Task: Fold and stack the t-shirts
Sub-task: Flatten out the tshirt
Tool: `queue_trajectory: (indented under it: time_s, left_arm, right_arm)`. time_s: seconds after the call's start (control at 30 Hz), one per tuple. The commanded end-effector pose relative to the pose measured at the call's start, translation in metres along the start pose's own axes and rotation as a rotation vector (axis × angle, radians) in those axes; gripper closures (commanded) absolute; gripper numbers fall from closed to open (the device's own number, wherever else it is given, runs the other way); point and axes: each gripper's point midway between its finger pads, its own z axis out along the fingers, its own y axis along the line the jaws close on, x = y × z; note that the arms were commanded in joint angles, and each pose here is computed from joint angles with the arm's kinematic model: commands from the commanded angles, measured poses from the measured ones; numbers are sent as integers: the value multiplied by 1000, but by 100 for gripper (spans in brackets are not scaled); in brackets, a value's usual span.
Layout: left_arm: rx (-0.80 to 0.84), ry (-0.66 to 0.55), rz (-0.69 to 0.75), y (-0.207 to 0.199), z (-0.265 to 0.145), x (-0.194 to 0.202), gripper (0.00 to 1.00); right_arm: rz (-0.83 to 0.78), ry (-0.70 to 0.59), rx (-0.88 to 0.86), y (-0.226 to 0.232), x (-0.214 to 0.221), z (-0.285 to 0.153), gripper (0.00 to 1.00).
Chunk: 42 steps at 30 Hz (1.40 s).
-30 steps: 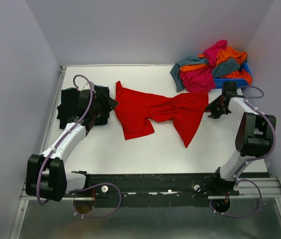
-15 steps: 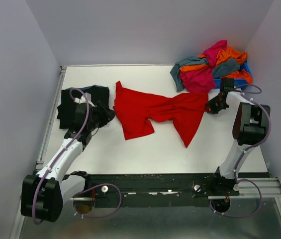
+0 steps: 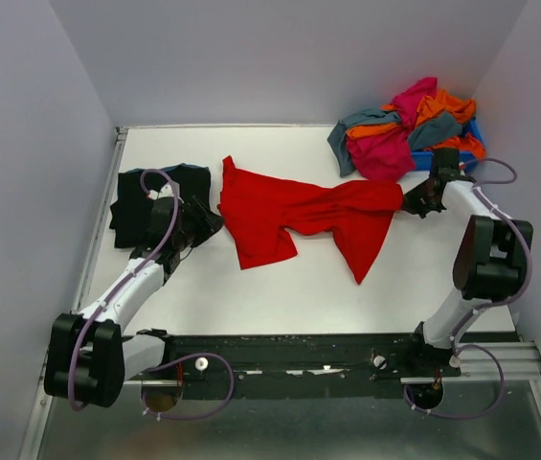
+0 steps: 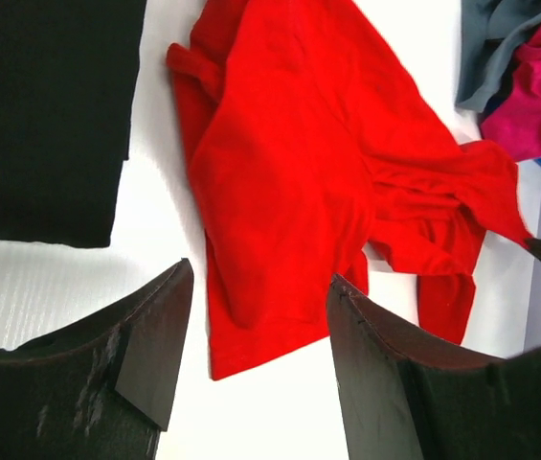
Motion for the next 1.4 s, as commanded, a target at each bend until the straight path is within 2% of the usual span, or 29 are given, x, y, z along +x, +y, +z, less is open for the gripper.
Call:
queue_trajectory:
  time_s: [0.0, 0.17, 0.33, 0.47, 0.63, 0.87, 1.07, 1.23, 1.27, 1.37]
  left_arm:
    - [11, 4, -1, -4, 12, 0, 35]
    - [-14, 23, 11, -4, 27, 6, 39]
    - [-3, 74, 36, -16, 46, 20, 52]
    - [-55, 103, 51, -10, 57, 31, 52]
    - [-160, 77, 65, 10, 57, 33, 47]
    - [-200, 49, 79, 18, 56, 38, 49]
    - [-215, 79, 112, 17, 68, 43, 52]
    - [-228, 90, 127, 24, 74, 48, 62]
    - [-227, 94, 129, 25, 76, 50, 67]
    - [-221, 94, 136, 24, 76, 50, 96]
  right_arm:
    - [-41, -40, -103, 0, 5, -53, 99]
    - [-50, -92, -125, -18, 14, -83, 99]
    - [-23, -96, -166, -34, 34, -76, 99]
    - [-19, -103, -172, -36, 36, -73, 99]
    - [-8, -97, -207, -34, 41, -72, 99]
    - [1, -45, -231, -33, 53, -61, 99]
    - [1, -27, -236, -34, 57, -58, 99]
    - [8, -71, -237, -37, 52, -64, 99]
    - [9, -79, -238, -36, 51, -66, 99]
    - [9, -86, -238, -37, 50, -67, 99]
